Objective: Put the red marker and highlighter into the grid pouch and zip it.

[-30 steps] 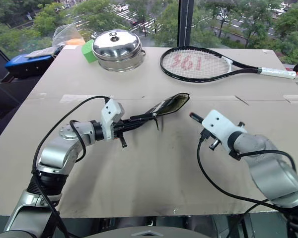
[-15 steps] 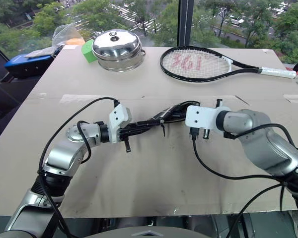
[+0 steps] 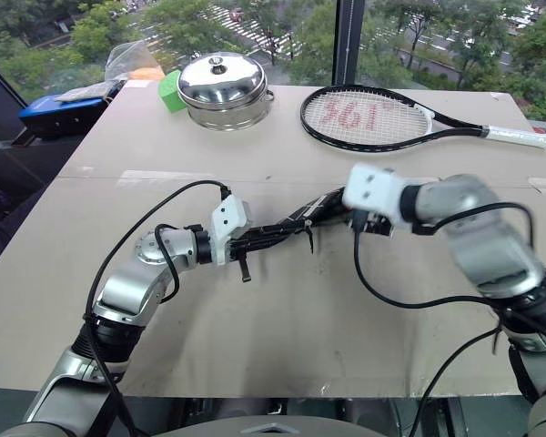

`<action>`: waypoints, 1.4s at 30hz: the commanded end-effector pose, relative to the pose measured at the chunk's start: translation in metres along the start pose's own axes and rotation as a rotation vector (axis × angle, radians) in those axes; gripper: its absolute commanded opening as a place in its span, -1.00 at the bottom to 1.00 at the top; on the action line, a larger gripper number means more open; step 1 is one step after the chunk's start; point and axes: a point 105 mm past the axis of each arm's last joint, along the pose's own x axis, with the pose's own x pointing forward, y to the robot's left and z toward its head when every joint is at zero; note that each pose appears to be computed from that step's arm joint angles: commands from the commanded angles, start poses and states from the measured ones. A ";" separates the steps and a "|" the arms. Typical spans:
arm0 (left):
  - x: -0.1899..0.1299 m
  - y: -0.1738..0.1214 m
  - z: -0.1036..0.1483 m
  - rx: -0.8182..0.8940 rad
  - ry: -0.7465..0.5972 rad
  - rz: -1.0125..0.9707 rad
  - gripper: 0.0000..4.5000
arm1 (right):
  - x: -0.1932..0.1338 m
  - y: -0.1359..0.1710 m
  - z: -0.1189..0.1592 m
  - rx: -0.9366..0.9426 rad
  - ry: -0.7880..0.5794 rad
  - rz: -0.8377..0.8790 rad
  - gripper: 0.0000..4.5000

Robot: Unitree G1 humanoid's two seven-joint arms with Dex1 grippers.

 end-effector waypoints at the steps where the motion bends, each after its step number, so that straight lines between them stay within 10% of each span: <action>1: 0.000 0.005 0.014 0.005 -0.048 0.019 -1.00 | -0.033 0.029 0.009 0.311 -0.082 0.096 0.55; 16: 0.001 0.001 0.017 0.011 -0.045 -0.013 -1.00 | 0.052 0.062 0.003 0.912 -0.165 -0.088 0.55; 23: 0.000 -0.001 0.016 0.018 -0.040 -0.013 -1.00 | 0.058 0.053 0.012 0.937 -0.221 -0.100 -0.75; 25: -0.001 -0.001 0.015 0.018 -0.037 -0.011 -1.00 | 0.056 0.052 0.011 0.929 -0.222 -0.102 -0.99; 42: -0.001 0.007 0.009 0.077 -0.017 0.033 -1.00 | -0.067 -0.026 -0.106 0.774 0.163 -0.694 -0.99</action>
